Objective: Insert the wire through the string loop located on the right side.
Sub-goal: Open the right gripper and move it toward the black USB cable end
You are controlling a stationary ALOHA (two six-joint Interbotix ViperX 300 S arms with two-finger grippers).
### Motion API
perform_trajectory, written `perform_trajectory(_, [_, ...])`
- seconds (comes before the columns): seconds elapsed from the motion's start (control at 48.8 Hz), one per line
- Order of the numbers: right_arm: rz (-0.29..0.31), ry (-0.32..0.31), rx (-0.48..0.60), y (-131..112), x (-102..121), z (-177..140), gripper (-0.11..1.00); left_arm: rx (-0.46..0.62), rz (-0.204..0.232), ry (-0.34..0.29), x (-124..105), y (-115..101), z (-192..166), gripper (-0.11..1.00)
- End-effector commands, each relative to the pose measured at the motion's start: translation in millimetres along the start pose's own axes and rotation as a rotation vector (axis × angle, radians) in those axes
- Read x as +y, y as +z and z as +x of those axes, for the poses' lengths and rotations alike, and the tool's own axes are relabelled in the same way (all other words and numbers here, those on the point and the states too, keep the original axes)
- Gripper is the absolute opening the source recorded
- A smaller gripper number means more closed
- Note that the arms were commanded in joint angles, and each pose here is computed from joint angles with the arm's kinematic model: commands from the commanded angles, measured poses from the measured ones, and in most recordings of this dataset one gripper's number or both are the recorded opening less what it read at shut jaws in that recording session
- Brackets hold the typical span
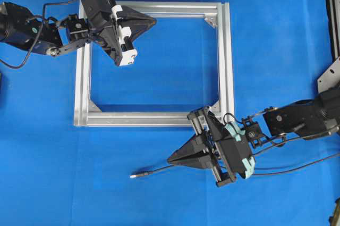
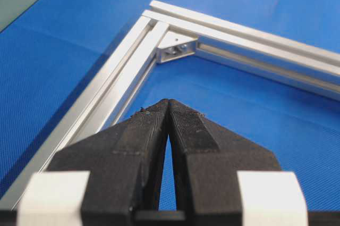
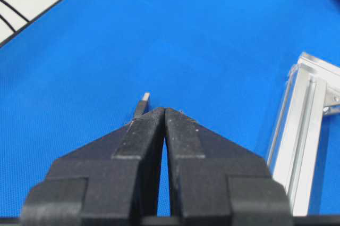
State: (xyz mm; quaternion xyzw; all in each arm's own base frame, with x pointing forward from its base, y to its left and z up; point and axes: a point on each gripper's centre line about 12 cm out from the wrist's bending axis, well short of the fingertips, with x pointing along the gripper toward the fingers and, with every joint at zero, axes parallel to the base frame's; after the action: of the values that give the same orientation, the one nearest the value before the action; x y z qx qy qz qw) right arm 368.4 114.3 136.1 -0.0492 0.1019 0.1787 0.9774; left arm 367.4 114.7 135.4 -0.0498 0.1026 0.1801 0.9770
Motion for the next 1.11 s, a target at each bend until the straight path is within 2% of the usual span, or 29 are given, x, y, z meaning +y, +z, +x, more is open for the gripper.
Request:
perform_trajectory(0.0, [-0.003,0.009,-0.066,23,4,0,0.0,-0.061,0.005,-0.019,-3,23,-2,0.0])
perform_trajectory(0.123, [-0.003,0.022,-0.055,25,9,2,-0.05,-0.06,0.005,-0.016,-2,22,-2,0.0])
perform_trajectory(0.533, [0.07,0.028,-0.043,24,10,2,-0.03,-0.064,0.006,-0.017,-2,24,-1,0.0])
perform_trajectory(0.615, [0.074,0.029,-0.05,25,11,2,0.07,-0.063,0.006,-0.017,-2,23,-2,0.0])
perform_trajectory(0.677, [0.075,0.032,-0.05,25,12,3,0.2,-0.063,0.006,-0.017,-2,23,-2,0.0])
perform_trajectory(0.841, [0.078,0.036,-0.047,26,15,5,0.67,-0.06,0.006,-0.017,-2,22,-2,0.0])
perform_trajectory(0.923, [0.081,0.033,-0.045,26,14,6,0.87,-0.061,0.005,-0.016,-2,23,-2,0.0])
perform_trajectory(0.964, [0.082,0.034,-0.047,26,15,6,0.89,-0.061,0.006,-0.017,-2,23,-2,0.0])
perform_trajectory(1.025, [0.085,0.034,-0.044,26,16,7,0.82,-0.061,0.006,-0.017,-2,23,-2,0.0])
perform_trajectory(1.087, [0.089,0.031,-0.038,25,15,10,0.82,-0.063,0.006,-0.017,-2,23,-2,0.0])
